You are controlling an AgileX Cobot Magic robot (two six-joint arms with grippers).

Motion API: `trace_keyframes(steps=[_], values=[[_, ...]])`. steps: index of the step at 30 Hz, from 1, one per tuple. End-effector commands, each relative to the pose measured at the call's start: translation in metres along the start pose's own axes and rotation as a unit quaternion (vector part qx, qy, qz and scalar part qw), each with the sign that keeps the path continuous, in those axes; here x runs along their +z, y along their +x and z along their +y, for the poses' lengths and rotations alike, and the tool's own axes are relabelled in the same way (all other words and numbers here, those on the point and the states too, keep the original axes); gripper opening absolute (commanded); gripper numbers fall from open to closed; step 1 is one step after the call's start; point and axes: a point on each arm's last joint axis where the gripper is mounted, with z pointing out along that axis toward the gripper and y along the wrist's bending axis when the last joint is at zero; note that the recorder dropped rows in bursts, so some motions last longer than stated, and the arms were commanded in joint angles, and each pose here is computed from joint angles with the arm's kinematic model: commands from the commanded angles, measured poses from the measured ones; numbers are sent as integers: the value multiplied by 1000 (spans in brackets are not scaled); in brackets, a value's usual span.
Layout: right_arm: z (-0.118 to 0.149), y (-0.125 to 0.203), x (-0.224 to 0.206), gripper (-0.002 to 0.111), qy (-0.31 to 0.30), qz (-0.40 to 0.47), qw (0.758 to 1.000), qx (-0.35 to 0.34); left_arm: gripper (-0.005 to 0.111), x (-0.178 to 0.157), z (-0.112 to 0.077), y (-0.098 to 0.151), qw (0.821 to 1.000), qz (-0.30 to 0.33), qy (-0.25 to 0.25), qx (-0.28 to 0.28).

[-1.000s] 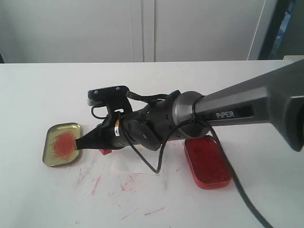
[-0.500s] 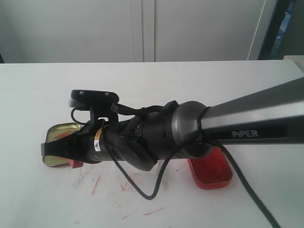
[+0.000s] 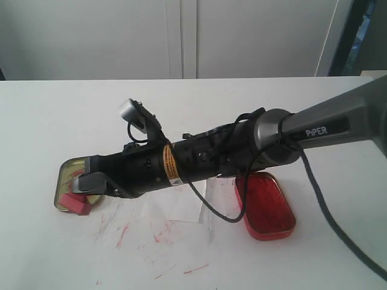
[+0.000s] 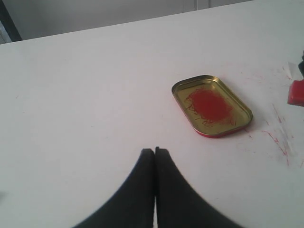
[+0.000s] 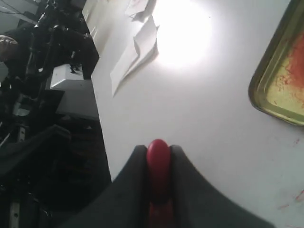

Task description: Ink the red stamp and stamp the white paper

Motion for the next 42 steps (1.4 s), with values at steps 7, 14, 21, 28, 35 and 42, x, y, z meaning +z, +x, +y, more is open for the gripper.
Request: trace_keyframes(steps=[7,14,21,28,35,42], values=[[-34,14,5,0,89,37,995,-32,0,0,0,0,1000,-1,4,-1],[-39,13,4,0,117,38,991,-54,0,0,0,0,1000,-1,4,-1],[-41,14,5,0,123,39,990,-53,0,0,0,0,1000,-1,4,-1],[-51,22,10,0,116,49,992,-22,0,0,0,0,1000,-1,4,-1],[-54,22,12,0,122,49,991,-33,0,0,0,0,1000,-1,4,-1],[-55,18,12,16,134,48,989,-49,0,0,0,0,1000,-1,4,-1]])
